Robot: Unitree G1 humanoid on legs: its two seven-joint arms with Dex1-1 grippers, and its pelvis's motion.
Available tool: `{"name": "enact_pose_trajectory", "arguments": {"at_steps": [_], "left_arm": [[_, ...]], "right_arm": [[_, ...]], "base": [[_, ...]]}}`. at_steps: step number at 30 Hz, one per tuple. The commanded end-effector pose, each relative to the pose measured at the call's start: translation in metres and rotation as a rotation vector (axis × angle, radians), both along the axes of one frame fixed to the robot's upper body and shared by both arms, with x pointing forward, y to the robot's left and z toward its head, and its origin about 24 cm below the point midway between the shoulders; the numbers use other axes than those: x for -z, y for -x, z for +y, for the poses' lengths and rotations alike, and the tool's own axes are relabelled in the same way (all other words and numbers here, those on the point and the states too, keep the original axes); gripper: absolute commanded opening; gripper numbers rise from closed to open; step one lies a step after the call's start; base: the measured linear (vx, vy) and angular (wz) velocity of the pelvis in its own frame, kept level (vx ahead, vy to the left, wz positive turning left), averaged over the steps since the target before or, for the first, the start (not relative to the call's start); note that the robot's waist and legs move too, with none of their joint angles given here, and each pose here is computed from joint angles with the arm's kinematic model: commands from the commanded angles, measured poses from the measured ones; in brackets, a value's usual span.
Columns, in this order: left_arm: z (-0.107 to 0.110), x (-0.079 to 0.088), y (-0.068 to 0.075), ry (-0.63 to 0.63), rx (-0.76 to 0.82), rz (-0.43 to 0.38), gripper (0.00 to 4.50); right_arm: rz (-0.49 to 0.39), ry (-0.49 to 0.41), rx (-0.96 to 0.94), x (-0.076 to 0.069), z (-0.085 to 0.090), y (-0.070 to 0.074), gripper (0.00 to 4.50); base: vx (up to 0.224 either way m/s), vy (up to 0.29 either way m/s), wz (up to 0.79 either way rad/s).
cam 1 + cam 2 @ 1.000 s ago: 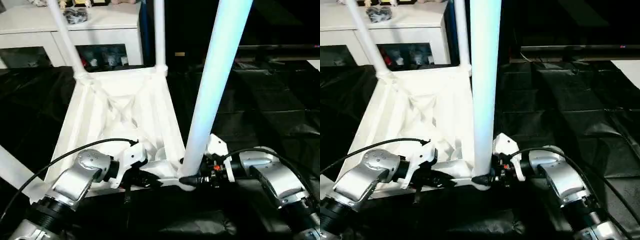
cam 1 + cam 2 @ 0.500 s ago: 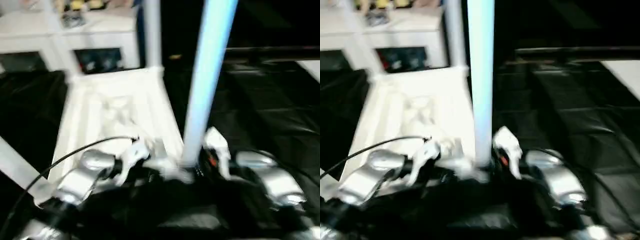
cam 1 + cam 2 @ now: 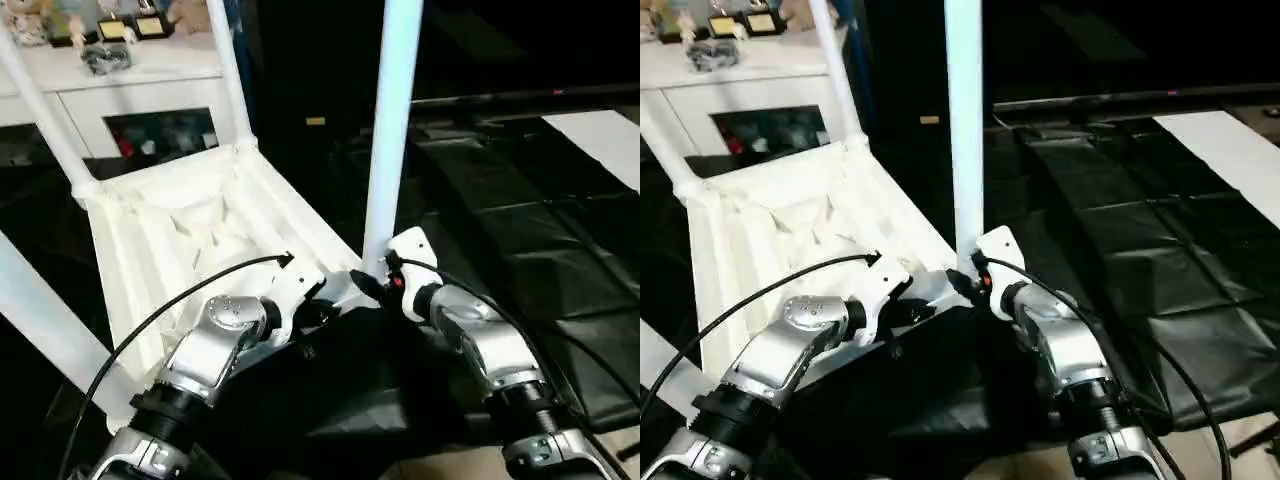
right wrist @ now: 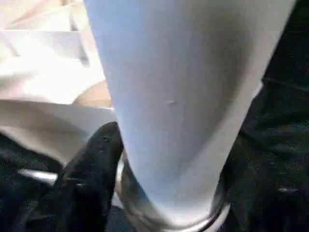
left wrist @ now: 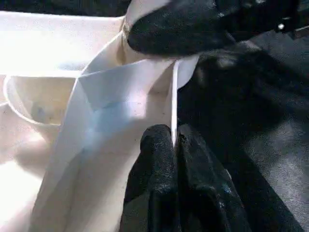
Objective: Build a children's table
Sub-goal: Rotate leg to tighten
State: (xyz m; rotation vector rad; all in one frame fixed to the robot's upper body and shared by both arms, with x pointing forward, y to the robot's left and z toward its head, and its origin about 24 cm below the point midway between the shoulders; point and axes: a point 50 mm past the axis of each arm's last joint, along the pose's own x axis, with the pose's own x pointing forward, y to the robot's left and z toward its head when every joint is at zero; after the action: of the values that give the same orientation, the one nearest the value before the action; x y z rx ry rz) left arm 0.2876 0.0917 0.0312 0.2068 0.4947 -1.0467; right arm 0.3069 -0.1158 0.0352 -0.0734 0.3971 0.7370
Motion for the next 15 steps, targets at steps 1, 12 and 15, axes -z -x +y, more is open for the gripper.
{"name": "enact_pose_trajectory", "arguments": {"at_steps": [1,12,15], "left_arm": [[-0.031,-0.015,0.012,0.136,0.196,-0.023,0.00],[0.008,-0.014,0.027,0.088,0.434,0.056,0.00],[0.017,-0.013,0.029,0.077,0.467,0.087,0.00]], "right_arm": [[0.071,-0.056,-0.211,0.007,0.027,0.016,3.55],[0.132,-0.063,-0.628,-0.014,-0.021,0.046,3.55],[0.156,-0.060,-0.681,-0.016,-0.024,0.050,3.23]], "base": [[0.000,0.000,0.00],[0.036,-0.023,0.07],[0.017,-0.010,0.01]]}}
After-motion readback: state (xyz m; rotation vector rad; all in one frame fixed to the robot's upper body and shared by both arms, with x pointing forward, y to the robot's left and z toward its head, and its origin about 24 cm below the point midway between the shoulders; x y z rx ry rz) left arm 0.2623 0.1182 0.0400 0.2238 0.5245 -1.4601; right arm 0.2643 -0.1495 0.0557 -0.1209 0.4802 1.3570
